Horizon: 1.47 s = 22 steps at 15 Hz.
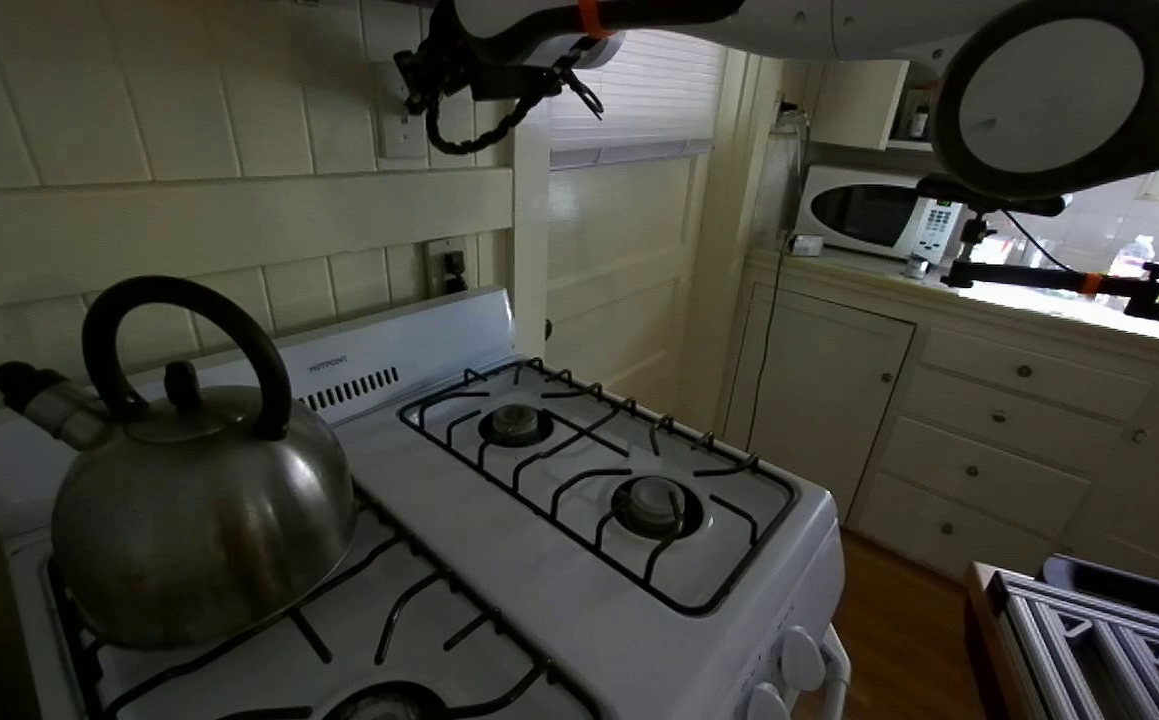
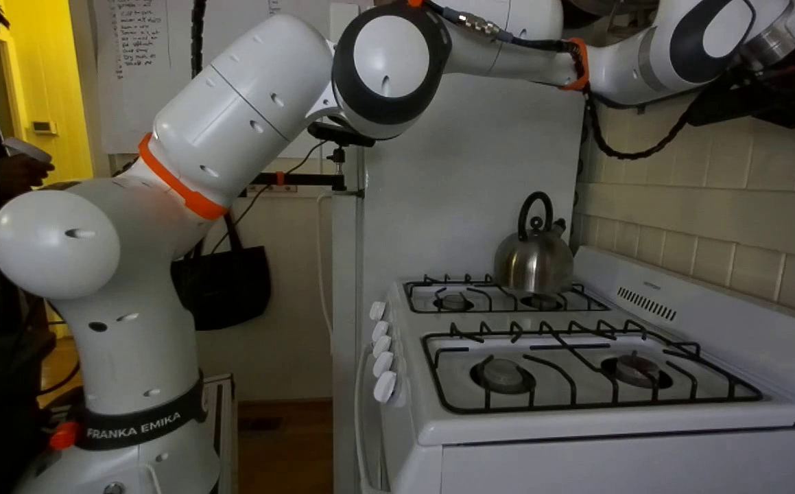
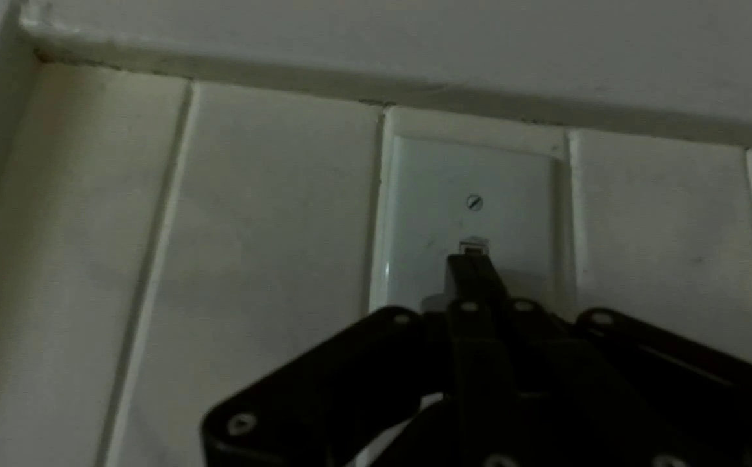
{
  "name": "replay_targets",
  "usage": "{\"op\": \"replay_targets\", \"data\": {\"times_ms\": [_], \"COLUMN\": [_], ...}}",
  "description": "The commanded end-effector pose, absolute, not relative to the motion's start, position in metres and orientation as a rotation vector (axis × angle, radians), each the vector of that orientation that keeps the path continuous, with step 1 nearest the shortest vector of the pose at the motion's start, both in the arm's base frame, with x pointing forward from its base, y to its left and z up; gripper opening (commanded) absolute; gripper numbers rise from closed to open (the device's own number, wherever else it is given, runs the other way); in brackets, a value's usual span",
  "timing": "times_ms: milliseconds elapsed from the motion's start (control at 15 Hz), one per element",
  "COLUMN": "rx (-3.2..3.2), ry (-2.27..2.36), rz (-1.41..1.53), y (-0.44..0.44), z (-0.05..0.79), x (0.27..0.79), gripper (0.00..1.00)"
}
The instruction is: Push the switch above the stove downwards.
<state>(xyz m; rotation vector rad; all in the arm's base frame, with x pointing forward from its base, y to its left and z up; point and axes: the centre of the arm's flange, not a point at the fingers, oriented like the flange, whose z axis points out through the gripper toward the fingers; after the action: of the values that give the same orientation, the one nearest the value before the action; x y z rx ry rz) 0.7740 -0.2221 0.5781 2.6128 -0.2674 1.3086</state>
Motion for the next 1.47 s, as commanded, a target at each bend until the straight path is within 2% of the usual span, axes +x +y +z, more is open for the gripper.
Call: {"op": "replay_targets", "data": {"times_ms": [0,1400], "rx": [2.570,2.640], "ry": [-0.263,-0.208], "rz": [1.376,1.395], "y": [-0.230,-0.220], "z": [0.589,0.588], "x": [0.791,0.791], "gripper": [0.00,0.00]}}
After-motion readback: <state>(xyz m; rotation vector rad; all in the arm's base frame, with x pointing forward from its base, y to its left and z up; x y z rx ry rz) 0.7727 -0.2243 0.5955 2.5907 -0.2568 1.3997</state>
